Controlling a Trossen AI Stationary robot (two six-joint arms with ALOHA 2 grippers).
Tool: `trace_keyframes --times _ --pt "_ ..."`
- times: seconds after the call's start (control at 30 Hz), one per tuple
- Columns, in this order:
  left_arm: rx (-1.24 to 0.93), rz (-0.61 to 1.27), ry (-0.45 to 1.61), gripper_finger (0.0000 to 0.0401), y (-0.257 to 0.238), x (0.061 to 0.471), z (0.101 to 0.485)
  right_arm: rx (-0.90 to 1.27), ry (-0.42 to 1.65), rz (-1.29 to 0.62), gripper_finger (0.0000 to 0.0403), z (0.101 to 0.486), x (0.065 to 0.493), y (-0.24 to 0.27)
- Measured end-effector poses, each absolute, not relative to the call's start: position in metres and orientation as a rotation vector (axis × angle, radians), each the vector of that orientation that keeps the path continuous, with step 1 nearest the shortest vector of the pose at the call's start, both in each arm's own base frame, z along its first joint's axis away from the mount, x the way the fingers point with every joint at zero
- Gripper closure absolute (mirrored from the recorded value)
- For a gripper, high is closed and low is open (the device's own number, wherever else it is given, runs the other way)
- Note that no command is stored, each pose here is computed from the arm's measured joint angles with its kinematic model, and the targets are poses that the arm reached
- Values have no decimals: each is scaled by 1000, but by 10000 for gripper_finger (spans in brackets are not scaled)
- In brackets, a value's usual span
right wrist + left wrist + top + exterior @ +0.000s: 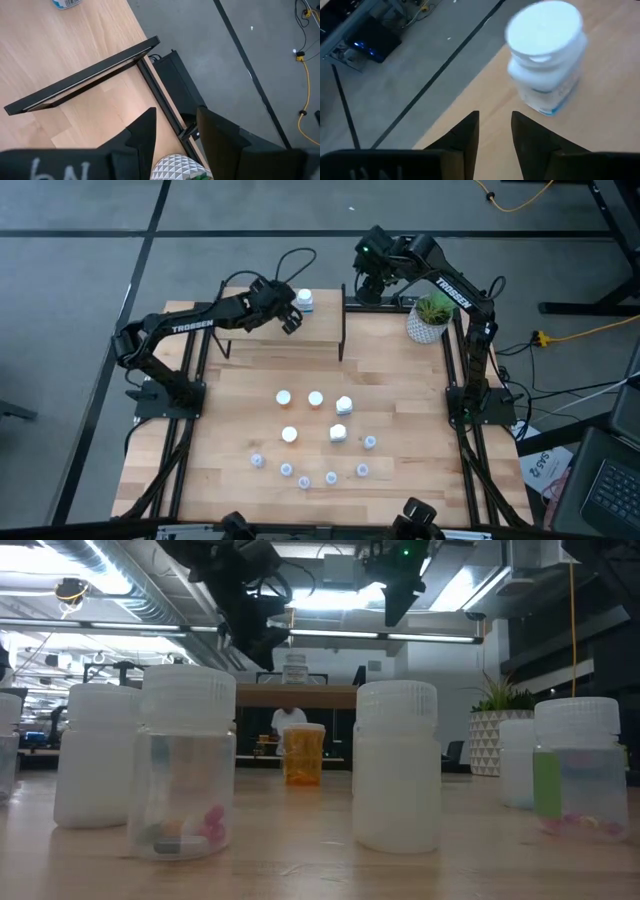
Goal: Pick and place medicine bottles onto shelf by color
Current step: Put the top right blue pill bottle on the shelf, then put the top blue pill bottle on the shelf aligned with the blue pill bottle
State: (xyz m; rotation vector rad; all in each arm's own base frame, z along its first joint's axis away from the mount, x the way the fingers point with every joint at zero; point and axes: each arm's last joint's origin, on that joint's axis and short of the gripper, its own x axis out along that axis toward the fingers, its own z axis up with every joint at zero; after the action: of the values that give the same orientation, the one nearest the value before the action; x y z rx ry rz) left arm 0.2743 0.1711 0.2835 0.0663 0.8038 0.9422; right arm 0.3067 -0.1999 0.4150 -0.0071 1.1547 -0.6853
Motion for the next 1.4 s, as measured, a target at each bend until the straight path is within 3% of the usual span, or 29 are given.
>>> trace_keyframes --times 0.33,0.83,1.13,1.4 --pt "75 925 774 326 177 279 284 -8 1154 -685 258 415 307 -200" --pt "83 836 652 328 174 294 288 -5 1152 -687 258 415 307 -200" --pt "91 920 727 328 173 288 284 -6 1153 -686 258 415 307 -200" --pt "34 817 745 328 176 298 269 -11 1153 -684 258 415 307 -200"
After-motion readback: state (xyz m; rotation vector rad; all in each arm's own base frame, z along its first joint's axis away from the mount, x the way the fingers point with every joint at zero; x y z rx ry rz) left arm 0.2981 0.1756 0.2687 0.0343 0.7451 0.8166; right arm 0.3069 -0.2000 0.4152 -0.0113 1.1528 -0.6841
